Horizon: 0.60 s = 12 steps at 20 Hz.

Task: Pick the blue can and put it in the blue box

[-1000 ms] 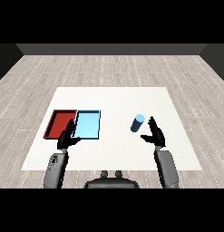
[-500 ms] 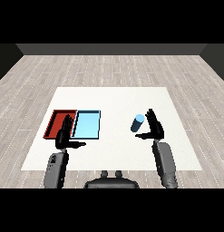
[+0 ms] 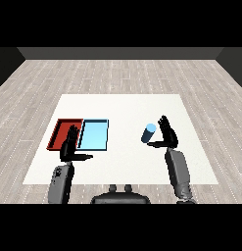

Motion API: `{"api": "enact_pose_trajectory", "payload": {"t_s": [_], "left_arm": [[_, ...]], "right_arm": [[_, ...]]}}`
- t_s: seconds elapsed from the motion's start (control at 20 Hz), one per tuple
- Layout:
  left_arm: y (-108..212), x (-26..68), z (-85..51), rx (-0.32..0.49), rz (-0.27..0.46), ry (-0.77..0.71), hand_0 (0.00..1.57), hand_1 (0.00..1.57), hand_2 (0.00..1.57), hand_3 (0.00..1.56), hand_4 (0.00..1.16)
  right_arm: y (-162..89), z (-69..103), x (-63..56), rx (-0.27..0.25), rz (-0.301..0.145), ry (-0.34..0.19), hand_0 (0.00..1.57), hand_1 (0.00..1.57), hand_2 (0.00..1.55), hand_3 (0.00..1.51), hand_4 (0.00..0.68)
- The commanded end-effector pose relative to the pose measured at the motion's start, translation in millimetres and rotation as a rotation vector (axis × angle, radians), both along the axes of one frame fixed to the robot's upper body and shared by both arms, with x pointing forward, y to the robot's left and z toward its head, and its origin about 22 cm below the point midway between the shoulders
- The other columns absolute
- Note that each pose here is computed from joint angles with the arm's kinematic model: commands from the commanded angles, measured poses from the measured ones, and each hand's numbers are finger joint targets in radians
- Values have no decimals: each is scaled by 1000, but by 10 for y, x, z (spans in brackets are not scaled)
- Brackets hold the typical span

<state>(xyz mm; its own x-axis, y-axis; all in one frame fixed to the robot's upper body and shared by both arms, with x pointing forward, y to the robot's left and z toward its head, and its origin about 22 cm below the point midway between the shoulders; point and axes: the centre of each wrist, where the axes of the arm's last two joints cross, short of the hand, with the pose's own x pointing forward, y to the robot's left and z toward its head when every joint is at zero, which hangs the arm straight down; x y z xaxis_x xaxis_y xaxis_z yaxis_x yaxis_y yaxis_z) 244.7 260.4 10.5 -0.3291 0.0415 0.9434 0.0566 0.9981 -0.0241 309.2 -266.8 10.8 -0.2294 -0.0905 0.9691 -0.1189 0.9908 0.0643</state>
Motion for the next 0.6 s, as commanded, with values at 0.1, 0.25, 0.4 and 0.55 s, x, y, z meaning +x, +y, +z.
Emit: {"api": "enact_pose_trajectory", "payload": {"t_s": [0.1, 0.25, 0.4, 0.55], "left_arm": [[104, -16, 82, -15, 19, -11, 0, 0, 0, 0, 0], [-240, 41, -22, -16, -12, -15, 0, 0, 0, 0, 0], [203, 61, -39, -9, 31, -13, 0, 0, 0, 0, 0], [4, 91, 12, -8, 2, -11, 0, 0, 0, 0, 0]], "right_arm": [[-106, -40, 49, 18, -41, 30, 0, 0, 0, 0, 0], [-97, 8, 276, 15, -57, 48, 0, 0, 0, 0, 0], [-246, -264, 249, 32, -61, 78, 0, 0, 0, 0, 0], [-98, -298, 364, 18, -67, 91, 0, 0, 0, 0, 0]]}}
